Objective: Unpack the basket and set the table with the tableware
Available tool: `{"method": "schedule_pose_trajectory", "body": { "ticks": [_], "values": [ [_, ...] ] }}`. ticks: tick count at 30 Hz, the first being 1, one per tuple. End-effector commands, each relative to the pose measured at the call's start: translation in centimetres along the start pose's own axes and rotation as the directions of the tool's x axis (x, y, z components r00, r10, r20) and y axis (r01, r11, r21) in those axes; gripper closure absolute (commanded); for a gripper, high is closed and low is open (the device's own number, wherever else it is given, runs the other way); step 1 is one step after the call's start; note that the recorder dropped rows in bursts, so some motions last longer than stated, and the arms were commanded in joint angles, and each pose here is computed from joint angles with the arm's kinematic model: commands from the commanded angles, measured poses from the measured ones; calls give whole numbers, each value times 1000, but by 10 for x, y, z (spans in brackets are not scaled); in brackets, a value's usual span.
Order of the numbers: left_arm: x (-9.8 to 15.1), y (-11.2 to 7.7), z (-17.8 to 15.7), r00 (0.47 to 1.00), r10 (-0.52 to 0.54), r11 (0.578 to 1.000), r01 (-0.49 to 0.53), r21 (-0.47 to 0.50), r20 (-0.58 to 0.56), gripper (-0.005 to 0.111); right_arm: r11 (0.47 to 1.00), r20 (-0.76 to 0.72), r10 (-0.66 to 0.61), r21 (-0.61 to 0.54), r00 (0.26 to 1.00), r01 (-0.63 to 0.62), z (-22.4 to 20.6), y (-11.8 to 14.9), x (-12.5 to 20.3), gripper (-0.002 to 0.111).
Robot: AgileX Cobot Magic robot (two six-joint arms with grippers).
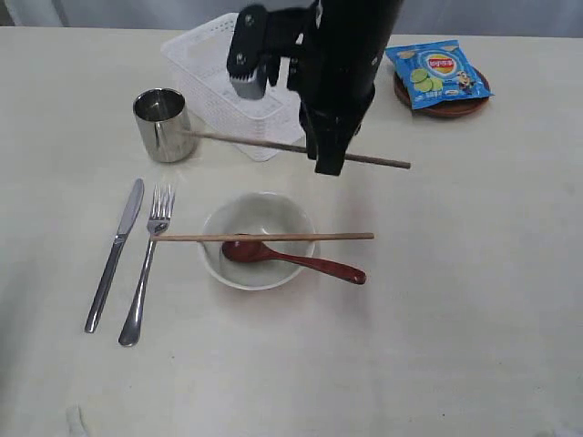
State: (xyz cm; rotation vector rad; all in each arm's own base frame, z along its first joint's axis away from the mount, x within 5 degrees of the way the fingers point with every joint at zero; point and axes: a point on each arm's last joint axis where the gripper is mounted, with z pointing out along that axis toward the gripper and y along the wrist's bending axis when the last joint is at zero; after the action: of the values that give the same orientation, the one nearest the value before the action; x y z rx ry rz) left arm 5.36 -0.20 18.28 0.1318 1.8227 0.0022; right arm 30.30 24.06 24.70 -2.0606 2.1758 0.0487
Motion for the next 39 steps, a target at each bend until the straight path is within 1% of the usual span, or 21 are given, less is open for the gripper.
{"method": "schedule_pose_trajectory", "body": {
  "ticks": [1,2,4,7,9,15,19,27,39],
  "values": [
    [1,0,0,1000,2,1000,-2,4,1,107,998,-35,-42,-46,998,41,22,-1,-4,109],
    [1,0,0,1000,2,1000,-2,4,1,107,996,-14,-61,-69,998,59,25,4,-11,109],
    [1,0,0,1000,2,1000,-2,4,1,107,992,-5,-108,-71,994,107,26,13,-21,109],
    [1,0,0,1000,2,1000,-2,4,1,107,989,4,-132,-73,991,132,27,21,-29,109],
    [1,0,0,1000,2,1000,-2,4,1,107,985,14,-133,-108,991,134,29,28,-34,109],
    [1,0,0,1000,2,1000,-2,4,1,107,979,-14,-138,-156,990,134,43,38,-30,109],
    [1,0,0,1000,2,1000,-2,4,1,107,981,-23,-145,-136,989,141,47,37,-28,109],
    [1,0,0,1000,2,1000,-2,4,1,107,986,23,-119,-112,993,121,47,36,-32,108],
    [1,0,0,1000,2,1000,-2,4,1,107,985,-6,-102,-139,995,101,58,36,-32,108]
  ]
}}
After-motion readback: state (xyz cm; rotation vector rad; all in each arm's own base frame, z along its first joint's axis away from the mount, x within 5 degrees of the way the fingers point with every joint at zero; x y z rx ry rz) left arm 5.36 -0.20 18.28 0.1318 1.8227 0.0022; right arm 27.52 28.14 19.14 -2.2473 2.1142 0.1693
